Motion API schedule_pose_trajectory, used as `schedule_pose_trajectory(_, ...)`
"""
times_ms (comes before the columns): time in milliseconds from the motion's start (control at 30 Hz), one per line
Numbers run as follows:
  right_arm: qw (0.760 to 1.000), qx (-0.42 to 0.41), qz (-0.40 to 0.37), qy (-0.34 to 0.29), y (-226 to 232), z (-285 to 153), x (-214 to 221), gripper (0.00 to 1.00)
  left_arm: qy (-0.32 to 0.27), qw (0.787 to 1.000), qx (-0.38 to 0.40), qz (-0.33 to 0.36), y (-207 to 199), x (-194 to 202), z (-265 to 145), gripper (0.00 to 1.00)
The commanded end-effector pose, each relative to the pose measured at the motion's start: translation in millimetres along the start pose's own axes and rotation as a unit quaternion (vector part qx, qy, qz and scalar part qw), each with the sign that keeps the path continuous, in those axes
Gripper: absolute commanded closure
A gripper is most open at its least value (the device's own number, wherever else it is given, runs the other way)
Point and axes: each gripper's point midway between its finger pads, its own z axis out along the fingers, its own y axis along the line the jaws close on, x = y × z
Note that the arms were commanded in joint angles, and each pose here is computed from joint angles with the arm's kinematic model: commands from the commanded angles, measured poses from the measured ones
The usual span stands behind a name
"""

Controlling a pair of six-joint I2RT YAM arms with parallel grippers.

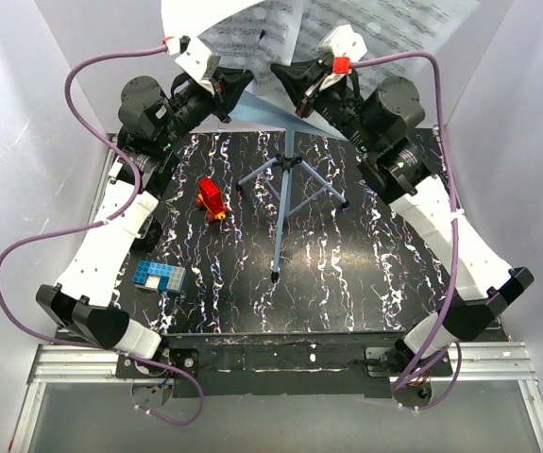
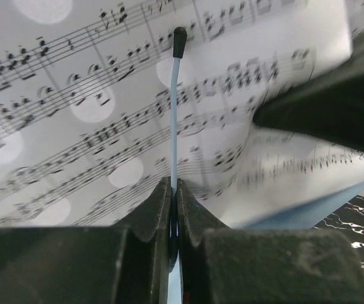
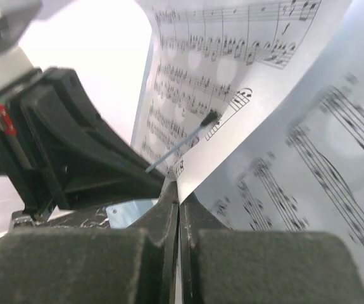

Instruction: Pack up the instrument practice props

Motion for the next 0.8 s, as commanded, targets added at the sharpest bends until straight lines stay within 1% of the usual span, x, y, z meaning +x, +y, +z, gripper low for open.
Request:
schedule_pose_trajectory(0, 0.992, 0.022, -0.063, -0.110, -17.3, -22.6, -100.0, 0.99, -0.010, 1.000, -0.012, 0.004, -1.1, -11.1, -10.7, 1.00)
schedule_pose_trajectory(67, 0.991, 0.009, -0.067, -0.113, -13.1, -24.6, -102.7, 0.99, -0.008, 1.000, -0.013, 0.003, -0.9, -9.5, -10.7, 1.00)
schedule_pose_trajectory(267, 0.996, -0.007, -0.035, -0.080, -4.2, -22.5, -68.1, 0.99, -0.004, 1.000, -0.017, 0.004, 0.8, -6.4, -10.4, 1.00)
schedule_pose_trajectory(367, 0.996, -0.013, -0.031, -0.081, -1.3, -26.1, -68.2, 0.99, -0.003, 1.000, -0.022, 0.011, 2.3, -6.3, -12.8, 1.00)
schedule_pose_trajectory(433, 0.995, -0.017, -0.039, -0.093, -0.4, -27.9, -79.0, 0.99, -0.001, 1.000, -0.027, 0.015, 3.7, -6.6, -14.9, 1.00)
schedule_pose_trajectory(600, 0.987, -0.003, -0.084, -0.134, -10.4, -37.4, -125.4, 0.99, 0.003, 0.999, -0.030, 0.019, 3.3, -3.5, -18.0, 1.00)
schedule_pose_trajectory(767, 0.977, 0.033, -0.129, -0.168, -33.4, -50.5, -168.4, 0.99, 0.004, 0.999, -0.037, 0.024, 5.8, -2.8, -19.9, 1.00)
